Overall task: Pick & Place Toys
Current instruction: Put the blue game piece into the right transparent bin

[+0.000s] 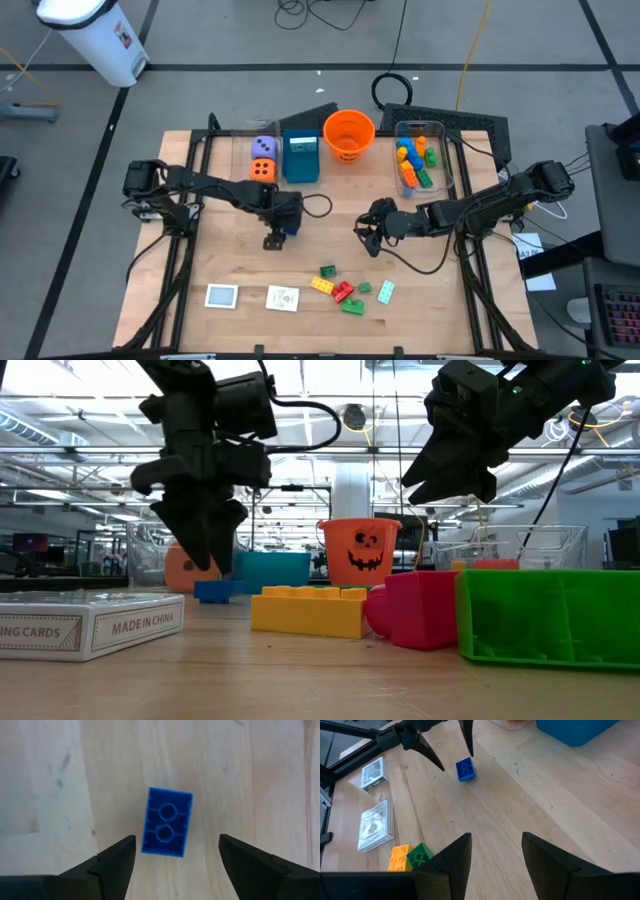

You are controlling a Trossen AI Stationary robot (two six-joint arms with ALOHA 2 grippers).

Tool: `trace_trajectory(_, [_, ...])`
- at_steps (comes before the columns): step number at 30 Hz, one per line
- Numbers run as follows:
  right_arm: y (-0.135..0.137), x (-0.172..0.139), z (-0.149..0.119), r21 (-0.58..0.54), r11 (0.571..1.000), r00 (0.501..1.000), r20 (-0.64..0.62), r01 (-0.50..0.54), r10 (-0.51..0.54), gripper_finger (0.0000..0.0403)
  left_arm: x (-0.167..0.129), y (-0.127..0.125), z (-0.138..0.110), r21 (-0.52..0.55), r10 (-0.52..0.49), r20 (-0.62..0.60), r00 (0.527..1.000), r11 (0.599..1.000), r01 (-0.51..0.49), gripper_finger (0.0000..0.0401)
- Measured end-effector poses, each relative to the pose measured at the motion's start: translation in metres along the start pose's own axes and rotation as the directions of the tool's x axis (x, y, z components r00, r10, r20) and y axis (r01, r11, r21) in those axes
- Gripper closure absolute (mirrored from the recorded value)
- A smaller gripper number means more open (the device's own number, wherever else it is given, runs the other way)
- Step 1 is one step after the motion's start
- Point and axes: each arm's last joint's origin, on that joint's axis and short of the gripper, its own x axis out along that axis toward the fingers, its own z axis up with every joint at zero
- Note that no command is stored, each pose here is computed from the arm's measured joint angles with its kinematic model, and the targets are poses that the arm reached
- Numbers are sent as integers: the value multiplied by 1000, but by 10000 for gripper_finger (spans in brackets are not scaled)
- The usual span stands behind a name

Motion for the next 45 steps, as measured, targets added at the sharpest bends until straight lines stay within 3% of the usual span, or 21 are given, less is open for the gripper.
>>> trace_trajectory(14, [0, 0, 0, 0, 1000, 1000, 1, 1, -1, 236, 0, -1, 3, 78, 50, 24, 998, 996, -52, 107])
trace_trajectory(33, [-1, 0, -1, -2, 1000, 1000, -10, 10, -10, 236, 35, 2, 2, 26, 15, -60, 998, 1000, -14, 109])
trace_trajectory(45, [-1, 0, -1, -3, 1000, 1000, -10, 10, -10, 236, 32, 8, 0, -13, 20, -61, 998, 1000, -21, 227])
